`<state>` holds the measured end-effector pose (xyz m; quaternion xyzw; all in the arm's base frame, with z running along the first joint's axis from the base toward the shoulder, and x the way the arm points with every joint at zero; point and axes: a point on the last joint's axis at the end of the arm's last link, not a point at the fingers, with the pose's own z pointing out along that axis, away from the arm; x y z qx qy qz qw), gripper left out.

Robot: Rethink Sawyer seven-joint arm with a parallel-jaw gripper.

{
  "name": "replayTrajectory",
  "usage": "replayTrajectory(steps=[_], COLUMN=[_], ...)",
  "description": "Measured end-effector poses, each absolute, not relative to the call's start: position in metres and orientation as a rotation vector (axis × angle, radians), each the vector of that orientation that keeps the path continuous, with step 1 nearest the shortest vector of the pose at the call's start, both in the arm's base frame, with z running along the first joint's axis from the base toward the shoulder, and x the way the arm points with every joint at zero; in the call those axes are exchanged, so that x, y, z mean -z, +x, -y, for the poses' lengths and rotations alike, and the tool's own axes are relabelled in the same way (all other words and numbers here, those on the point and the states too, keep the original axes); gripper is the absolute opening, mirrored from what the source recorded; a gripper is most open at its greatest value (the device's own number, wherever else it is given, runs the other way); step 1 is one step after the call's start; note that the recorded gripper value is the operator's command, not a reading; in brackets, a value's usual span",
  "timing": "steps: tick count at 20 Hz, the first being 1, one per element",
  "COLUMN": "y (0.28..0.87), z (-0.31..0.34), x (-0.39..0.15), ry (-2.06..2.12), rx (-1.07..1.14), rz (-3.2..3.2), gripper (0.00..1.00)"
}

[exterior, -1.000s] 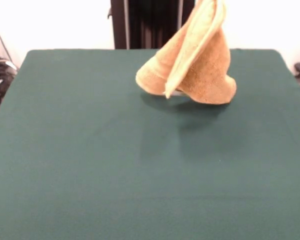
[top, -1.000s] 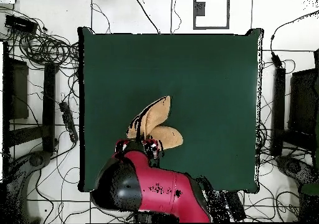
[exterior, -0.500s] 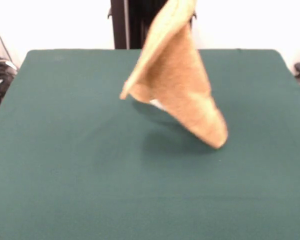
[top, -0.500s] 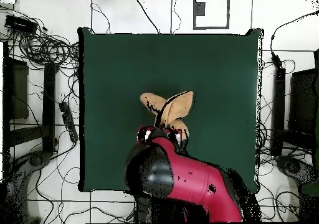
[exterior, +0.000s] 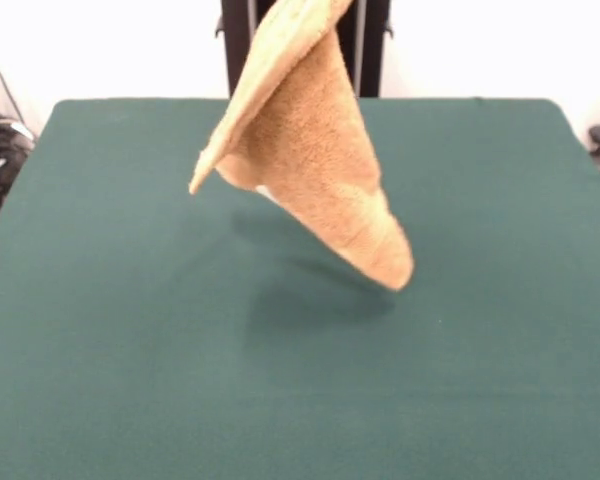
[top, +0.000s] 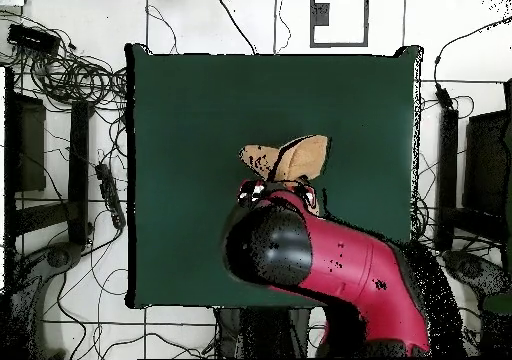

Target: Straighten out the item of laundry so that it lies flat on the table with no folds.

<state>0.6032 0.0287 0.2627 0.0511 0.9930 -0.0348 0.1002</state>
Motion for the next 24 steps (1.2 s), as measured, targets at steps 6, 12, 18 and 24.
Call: replayTrajectory(steps=[6, 12, 18, 24], y=[0.620, 0.629, 0.640, 0.645], z=[-0.015, -0.013, -0.012, -0.010], x=[-0.280, -0.286, -0.279, -0.256], ry=[0.172, 0.171, 0.163, 0.162], rx=[0.104, 0.105, 0.089, 0.067], rz=[-2.929, -2.895, -2.844, -2.867], gripper=[0.00, 0.00, 0.00, 0.00])
